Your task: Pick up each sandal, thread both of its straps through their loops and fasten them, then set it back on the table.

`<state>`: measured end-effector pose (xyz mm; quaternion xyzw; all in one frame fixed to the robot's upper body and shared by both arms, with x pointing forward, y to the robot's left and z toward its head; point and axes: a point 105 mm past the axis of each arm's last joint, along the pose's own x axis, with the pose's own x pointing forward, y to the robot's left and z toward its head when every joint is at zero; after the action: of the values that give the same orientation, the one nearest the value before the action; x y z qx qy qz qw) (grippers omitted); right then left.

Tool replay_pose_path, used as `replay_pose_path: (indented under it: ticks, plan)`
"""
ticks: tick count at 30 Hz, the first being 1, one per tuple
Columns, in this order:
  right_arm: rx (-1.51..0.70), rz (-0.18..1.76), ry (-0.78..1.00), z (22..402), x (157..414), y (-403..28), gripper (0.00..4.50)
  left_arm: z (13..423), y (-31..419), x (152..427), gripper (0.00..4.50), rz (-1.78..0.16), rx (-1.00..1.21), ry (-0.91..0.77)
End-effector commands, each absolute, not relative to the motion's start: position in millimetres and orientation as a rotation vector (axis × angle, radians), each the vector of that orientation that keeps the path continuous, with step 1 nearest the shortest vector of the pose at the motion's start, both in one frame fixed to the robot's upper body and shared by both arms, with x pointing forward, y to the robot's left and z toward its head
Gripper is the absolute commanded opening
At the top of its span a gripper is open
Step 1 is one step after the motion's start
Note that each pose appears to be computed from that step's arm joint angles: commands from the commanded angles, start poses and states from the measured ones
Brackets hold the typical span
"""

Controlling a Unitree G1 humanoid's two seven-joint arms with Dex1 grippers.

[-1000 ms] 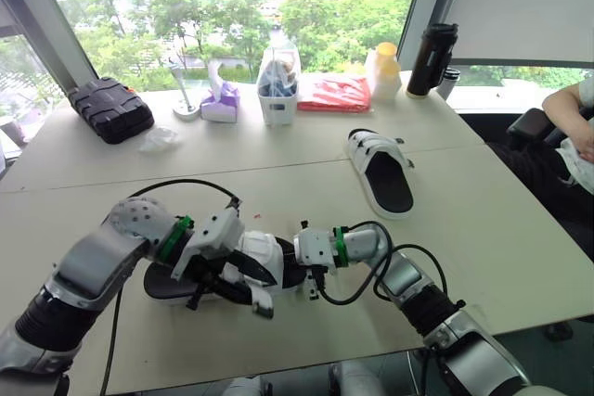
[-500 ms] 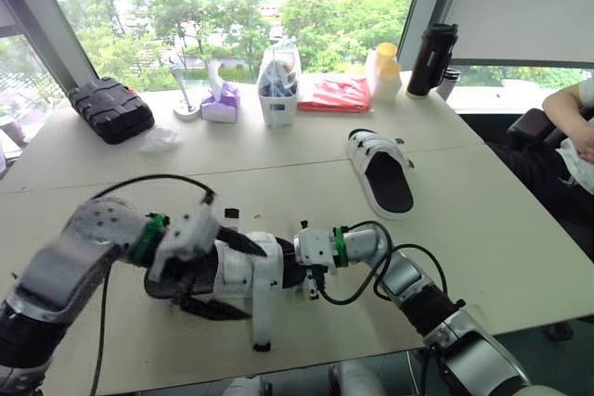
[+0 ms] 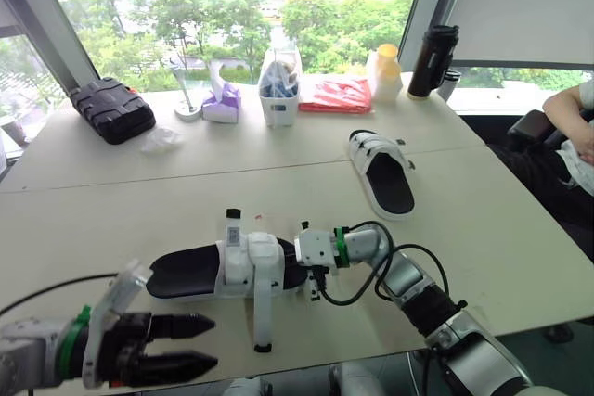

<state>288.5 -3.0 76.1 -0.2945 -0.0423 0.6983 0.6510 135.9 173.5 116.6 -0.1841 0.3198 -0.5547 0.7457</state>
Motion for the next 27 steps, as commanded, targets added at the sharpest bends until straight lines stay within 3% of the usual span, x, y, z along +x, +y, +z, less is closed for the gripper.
replay_pose_path:
  ticks: [1,18,21,27]
  plan:
    - [-0.691,1.65,0.009,51.6,275.0,-6.3,0.0,107.1,158.6,137.9,4.47,-1.196,-0.338,0.644]
    - [-0.709,1.648,0.017,51.1,272.9,-9.3,0.0,68.0,122.6,175.5,4.47,-1.135,-0.348,0.46]
    - [-0.713,1.648,0.02,50.5,272.8,-10.3,0.0,70.3,113.8,178.4,3.58,-1.155,-0.38,0.446]
    - [-0.713,1.648,0.018,51.2,272.4,-9.5,0.0,70.2,105.5,182.8,0.47,-1.177,-0.394,0.443]
